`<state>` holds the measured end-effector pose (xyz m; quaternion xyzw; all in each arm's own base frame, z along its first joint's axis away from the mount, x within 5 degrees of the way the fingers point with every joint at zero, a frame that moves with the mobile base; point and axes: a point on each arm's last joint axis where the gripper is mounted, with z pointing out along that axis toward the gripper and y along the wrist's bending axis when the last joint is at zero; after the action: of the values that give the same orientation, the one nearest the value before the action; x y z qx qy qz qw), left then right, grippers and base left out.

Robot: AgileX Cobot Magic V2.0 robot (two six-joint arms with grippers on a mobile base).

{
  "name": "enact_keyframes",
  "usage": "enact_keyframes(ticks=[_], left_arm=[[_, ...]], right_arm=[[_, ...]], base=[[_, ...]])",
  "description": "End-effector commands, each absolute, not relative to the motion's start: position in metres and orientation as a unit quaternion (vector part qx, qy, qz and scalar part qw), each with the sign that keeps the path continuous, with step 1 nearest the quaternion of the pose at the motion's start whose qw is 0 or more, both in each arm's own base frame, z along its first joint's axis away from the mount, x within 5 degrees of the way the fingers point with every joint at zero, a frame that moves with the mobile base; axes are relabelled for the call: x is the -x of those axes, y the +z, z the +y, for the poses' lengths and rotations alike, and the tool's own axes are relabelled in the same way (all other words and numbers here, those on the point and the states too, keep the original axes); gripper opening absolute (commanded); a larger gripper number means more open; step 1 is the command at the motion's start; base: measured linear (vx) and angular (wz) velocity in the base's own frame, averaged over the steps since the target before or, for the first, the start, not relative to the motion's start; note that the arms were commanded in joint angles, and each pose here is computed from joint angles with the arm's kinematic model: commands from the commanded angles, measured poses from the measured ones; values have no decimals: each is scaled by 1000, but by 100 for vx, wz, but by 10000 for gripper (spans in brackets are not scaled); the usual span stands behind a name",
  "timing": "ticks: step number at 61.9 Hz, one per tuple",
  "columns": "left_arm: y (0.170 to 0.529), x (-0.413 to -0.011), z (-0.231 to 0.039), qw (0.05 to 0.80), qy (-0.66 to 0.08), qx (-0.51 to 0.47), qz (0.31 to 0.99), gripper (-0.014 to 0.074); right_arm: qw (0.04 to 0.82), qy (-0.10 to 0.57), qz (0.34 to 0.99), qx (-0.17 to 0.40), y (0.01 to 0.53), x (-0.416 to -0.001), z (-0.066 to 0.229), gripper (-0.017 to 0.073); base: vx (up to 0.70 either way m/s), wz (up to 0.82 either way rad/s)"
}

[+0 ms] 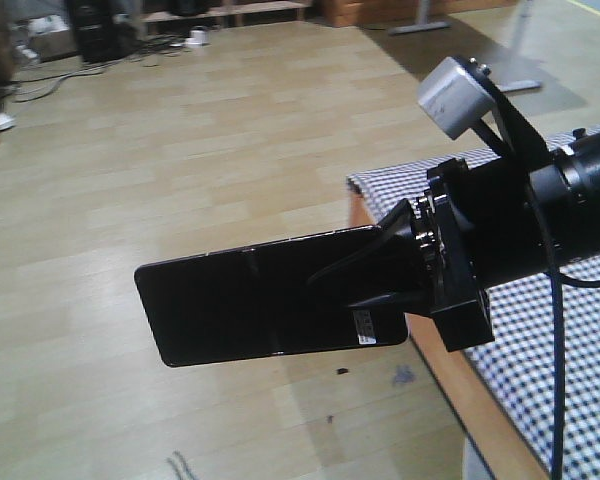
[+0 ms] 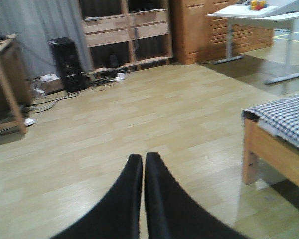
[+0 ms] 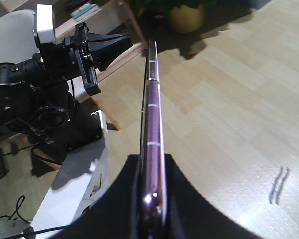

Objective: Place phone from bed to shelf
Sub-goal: 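Hold the phone in the right gripper while the base turns away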

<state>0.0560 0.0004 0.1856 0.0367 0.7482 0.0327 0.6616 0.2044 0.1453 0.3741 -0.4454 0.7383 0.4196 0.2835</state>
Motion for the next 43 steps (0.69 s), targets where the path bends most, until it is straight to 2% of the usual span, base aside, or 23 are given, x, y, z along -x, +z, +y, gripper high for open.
enact_keyframes(ticks=[1,26,43], left_arm=[[201,-55,0,701,29,-34,711,1],[201,-55,0,701,29,-34,711,1],[201,-55,0,701,29,-34,711,1]], right_arm=[[296,458,706,453,394,-191,146,-1],[296,458,706,453,394,-191,146,-1],[296,458,706,453,394,-191,146,-1]], base=[[-15,59],[-13,50],[-7,26]])
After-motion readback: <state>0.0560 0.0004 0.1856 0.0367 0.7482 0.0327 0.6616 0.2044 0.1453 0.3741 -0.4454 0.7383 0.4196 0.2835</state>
